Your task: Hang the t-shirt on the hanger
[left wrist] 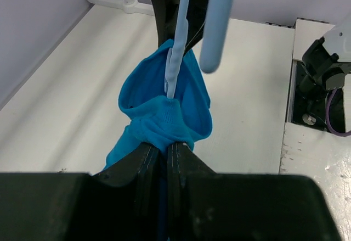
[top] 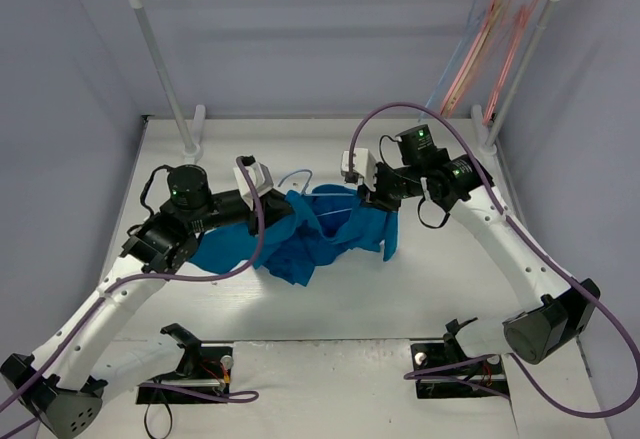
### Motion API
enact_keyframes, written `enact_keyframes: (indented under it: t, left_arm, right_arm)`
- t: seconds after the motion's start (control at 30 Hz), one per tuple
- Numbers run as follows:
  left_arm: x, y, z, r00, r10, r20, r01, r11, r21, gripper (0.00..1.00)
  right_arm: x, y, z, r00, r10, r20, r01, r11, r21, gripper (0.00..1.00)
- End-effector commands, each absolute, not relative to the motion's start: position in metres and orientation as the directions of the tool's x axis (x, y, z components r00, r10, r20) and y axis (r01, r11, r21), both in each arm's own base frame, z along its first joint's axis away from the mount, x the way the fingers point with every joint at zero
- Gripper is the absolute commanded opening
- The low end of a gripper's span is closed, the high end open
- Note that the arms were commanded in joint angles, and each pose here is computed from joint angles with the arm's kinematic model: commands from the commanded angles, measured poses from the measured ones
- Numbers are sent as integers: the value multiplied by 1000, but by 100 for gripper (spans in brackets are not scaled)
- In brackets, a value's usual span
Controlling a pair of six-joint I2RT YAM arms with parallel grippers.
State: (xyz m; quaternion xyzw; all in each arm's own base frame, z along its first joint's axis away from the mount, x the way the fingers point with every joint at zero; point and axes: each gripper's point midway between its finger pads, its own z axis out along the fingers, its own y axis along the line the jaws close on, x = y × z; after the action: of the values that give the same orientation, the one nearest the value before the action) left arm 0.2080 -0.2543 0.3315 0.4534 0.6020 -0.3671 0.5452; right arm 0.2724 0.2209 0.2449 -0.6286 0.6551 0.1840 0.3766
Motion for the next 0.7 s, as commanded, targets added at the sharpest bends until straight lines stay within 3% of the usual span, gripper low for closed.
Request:
enact_keyframes:
  t: [0.0, 0.27, 0.37, 0.53, 0.67]
  left_arm:
    - [199, -267, 353, 60, 103, -993, 971, 227, 82, 0]
    - [193, -269, 349, 45, 122, -991, 981, 180, 67, 0]
    - [194, -270, 347, 45, 129, -991, 982, 179, 68, 0]
    - [196, -270, 348, 52, 133, -990, 980, 183, 76, 0]
    - [197, -268, 352, 68, 135, -988, 977, 190, 93, 0]
  right_arm:
    - [261, 253, 294, 181, -514, -838, -959, 95, -265, 17]
    - [259, 255, 294, 193, -504, -842, -960, 80, -269, 26]
    - [258, 255, 293, 192, -507, -840, -963, 70, -262, 24]
    - [257, 254, 287, 180, -522, -834, -967, 60, -247, 10]
    - [256, 250, 279, 163, -541, -825, -970, 67, -235, 19]
